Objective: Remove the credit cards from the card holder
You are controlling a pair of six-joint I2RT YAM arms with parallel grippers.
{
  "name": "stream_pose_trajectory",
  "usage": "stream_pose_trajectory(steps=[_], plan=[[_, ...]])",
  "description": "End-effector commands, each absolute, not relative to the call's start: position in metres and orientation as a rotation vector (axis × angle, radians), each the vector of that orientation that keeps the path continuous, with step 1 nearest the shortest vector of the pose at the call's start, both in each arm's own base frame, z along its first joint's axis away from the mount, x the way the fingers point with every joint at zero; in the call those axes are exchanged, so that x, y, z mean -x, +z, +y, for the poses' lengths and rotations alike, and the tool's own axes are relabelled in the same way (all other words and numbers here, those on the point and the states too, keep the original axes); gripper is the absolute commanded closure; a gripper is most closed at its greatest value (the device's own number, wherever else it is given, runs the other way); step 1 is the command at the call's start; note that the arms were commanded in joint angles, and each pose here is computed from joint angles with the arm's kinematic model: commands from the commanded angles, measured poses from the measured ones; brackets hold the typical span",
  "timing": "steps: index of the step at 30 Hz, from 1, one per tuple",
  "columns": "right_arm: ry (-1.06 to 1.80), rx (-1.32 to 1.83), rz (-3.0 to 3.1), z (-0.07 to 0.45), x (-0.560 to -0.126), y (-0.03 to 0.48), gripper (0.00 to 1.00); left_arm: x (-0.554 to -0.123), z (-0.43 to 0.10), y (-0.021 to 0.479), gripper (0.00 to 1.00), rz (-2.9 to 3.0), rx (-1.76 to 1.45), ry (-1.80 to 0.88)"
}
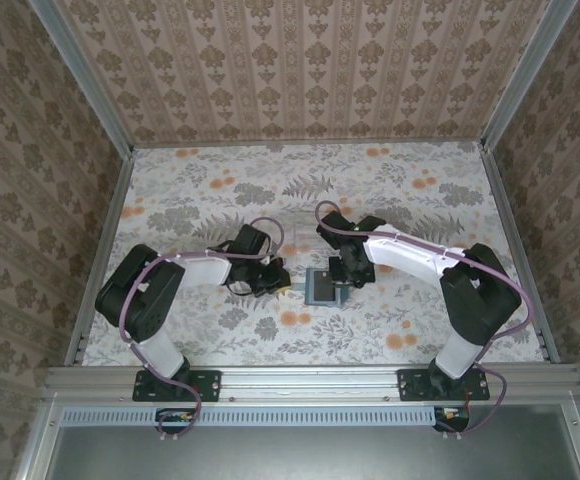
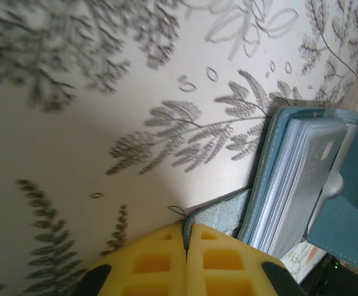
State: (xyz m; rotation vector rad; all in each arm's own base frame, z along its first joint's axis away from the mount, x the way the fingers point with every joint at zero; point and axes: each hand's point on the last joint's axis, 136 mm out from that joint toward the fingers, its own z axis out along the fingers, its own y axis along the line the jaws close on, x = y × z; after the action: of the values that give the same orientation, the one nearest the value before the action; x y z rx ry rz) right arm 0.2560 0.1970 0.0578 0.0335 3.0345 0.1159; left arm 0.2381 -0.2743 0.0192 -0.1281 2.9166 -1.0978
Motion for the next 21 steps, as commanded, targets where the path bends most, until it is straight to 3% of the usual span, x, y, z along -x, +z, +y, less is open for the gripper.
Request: stream_pose_trajectory(steps=[1,10,21], plan=[[0.333,-0.023,2.96,0.223,-0.271,0.064,0.84,-0.246,-0.237,0.009,0.95,2.968,0.17,-0.86],[0.357,-0.066,2.966,0.226,-0.284,0.043,0.83,-0.25,-0.204,0.018,0.95,3.016,0.119,-0.687],[-0.029,-0.033,3.027,0.177,-0.271,0.02,0.59,-0.251,-0.203,0.014,0.93,3.057,0.075,-0.666]])
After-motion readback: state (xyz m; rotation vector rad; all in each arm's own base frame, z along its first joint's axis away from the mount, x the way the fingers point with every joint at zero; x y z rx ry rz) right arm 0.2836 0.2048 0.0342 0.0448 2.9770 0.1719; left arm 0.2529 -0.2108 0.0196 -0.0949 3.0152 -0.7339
